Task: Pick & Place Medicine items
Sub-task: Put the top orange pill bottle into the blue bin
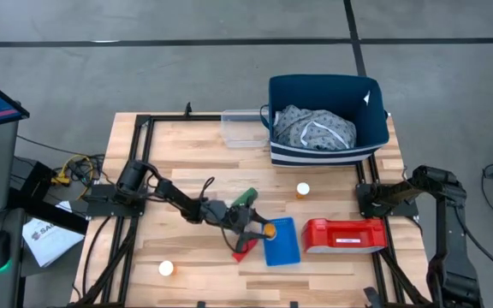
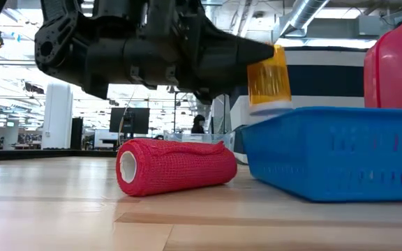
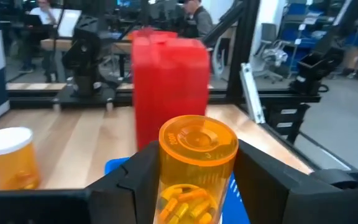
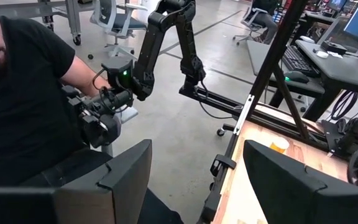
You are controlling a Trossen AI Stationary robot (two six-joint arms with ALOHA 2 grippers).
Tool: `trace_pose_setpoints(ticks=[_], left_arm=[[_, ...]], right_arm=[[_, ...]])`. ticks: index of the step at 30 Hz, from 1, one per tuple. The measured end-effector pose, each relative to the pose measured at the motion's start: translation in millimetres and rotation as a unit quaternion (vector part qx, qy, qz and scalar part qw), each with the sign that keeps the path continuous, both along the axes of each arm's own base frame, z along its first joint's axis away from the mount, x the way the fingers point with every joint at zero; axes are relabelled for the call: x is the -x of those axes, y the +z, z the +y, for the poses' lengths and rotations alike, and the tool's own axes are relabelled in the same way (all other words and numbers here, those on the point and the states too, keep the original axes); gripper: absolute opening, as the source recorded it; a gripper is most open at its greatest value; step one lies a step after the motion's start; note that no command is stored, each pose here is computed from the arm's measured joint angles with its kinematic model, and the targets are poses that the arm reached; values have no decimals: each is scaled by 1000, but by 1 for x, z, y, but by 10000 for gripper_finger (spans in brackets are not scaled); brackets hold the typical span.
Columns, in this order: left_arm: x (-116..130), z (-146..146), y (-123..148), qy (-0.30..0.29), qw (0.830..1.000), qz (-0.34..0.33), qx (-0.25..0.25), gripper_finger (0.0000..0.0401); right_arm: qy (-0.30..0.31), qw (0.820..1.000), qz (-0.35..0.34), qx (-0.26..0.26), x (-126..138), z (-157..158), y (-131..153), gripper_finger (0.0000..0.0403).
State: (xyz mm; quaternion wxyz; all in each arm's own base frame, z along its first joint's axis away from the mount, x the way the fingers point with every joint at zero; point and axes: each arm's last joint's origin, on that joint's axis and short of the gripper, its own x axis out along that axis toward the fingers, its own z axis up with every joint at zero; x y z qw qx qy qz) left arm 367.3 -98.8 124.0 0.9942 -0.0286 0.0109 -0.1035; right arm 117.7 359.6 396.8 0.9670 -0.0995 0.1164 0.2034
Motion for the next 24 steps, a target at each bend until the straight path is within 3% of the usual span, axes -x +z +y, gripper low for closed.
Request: trace_pose_setpoints(ticks=[10, 24], left_arm=[[-6, -1, 1, 1, 1000, -9, 1, 172], [-22, -2, -21, 2, 1000, 20, -6, 181]], right_arm=[[1, 1000, -1, 5, 0, 0, 0, 250], [2, 1000, -1, 7, 1, 0, 0, 250]])
